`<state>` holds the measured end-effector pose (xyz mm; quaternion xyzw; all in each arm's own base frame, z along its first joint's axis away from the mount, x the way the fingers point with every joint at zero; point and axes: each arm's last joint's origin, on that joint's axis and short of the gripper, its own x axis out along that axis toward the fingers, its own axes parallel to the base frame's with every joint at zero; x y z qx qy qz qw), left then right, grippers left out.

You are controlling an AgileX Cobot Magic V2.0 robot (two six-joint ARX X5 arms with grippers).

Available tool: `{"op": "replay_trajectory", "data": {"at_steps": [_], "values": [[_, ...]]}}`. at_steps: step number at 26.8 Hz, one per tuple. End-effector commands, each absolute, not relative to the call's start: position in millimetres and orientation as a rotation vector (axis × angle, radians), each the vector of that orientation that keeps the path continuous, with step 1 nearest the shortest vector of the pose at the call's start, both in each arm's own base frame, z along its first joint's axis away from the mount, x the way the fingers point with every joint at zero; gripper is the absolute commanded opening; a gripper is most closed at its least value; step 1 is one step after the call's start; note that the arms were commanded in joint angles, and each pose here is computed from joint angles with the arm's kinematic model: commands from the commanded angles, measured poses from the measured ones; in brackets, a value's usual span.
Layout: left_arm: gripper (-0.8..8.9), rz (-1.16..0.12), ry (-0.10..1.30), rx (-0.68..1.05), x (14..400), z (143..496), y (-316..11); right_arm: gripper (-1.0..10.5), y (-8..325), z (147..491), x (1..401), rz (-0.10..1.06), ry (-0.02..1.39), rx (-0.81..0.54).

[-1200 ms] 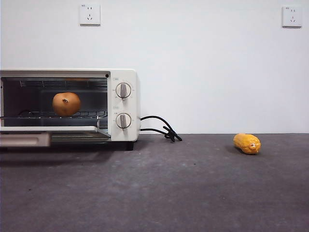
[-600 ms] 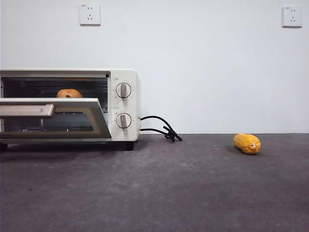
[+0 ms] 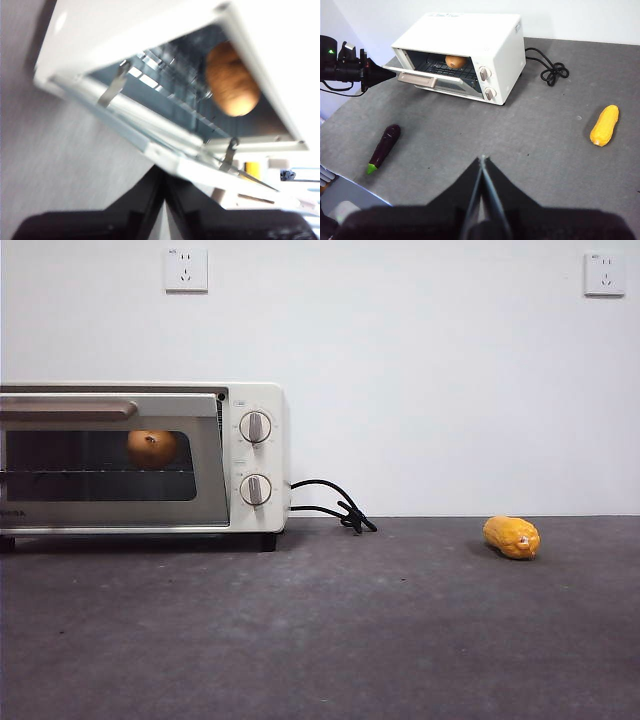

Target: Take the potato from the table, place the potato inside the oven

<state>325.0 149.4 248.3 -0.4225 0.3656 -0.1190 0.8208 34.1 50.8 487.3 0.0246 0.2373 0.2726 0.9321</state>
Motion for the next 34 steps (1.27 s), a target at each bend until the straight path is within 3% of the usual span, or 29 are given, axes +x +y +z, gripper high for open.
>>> {"op": "replay_trajectory", "data": {"at_steps": [1,13,20,29,34], "values": [[-0.08,-0.262,0.754,-0.912,331,252,147,0.0,51,484,34,0.545,0.505,0.041],[-0.08,-0.331,0.666,-0.857,343,266,132,0.0,50,484,34,0.533,0.503,0.05],[-0.08,-0.412,0.586,-0.758,327,306,109,0.0,49,485,35,0.48,0.464,0.018],[-0.08,-0.569,0.5,-0.604,289,367,45,0.0,48,485,36,0.455,0.442,-0.009],[-0.08,-0.596,0.452,-0.372,249,393,-1,0.0,48,485,36,0.437,0.432,-0.012]]}}
